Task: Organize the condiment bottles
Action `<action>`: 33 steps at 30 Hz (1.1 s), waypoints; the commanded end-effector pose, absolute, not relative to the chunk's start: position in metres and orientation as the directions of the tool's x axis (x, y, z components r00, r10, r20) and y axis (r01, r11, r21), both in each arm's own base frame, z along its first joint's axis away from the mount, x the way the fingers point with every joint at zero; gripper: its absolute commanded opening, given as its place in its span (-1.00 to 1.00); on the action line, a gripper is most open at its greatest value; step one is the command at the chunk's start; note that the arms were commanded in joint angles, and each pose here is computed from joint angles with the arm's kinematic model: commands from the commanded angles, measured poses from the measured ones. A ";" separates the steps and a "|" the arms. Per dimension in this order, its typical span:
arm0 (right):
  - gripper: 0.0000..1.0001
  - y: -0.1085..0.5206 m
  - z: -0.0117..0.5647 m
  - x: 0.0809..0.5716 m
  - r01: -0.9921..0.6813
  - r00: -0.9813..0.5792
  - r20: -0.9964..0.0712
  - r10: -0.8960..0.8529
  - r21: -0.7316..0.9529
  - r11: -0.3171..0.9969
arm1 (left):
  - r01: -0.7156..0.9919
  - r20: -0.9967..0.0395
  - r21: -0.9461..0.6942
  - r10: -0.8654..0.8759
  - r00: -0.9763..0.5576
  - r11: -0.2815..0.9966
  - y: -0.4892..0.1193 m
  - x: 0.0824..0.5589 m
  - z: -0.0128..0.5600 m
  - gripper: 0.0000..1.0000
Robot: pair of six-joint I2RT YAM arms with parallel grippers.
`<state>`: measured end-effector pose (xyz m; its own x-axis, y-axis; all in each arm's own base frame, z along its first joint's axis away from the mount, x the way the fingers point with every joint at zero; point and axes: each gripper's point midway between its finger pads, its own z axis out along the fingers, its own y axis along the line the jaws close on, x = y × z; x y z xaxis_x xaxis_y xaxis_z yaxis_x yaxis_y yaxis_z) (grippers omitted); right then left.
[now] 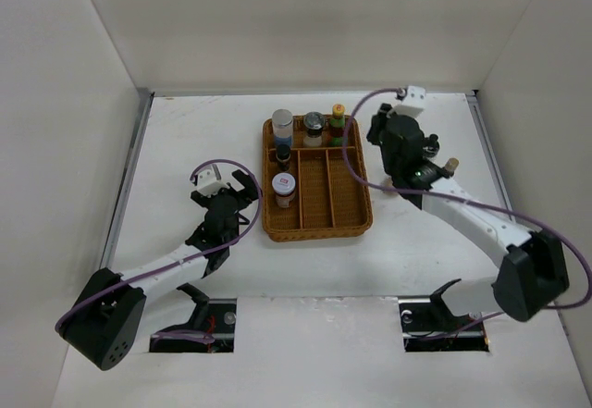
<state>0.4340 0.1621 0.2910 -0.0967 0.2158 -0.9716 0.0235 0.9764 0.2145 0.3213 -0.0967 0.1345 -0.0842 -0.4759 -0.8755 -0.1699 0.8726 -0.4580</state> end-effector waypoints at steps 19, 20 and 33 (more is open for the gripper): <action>0.51 0.071 0.130 0.408 0.335 -0.353 -0.903 0.243 0.120 0.934 | -0.111 -0.845 -0.525 -0.532 -0.053 0.844 -0.109 0.326 0.153 1.00; 0.31 0.072 0.130 0.410 0.336 -0.353 -0.903 0.244 0.122 0.934 | -0.111 -0.845 -0.525 -0.532 -0.053 0.844 -0.109 0.326 0.153 1.00; -0.08 0.176 0.250 0.390 0.039 -0.147 -0.975 0.169 0.165 0.986 | -0.113 -0.846 -0.522 -0.530 -0.056 0.845 -0.109 0.326 0.152 1.00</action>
<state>0.3817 0.1369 0.1973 -0.2609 0.1320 -0.9563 0.1470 0.9845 0.0958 0.3210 -0.1025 0.1341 -0.0980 -0.4912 -0.8655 -0.1489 0.8672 -0.4752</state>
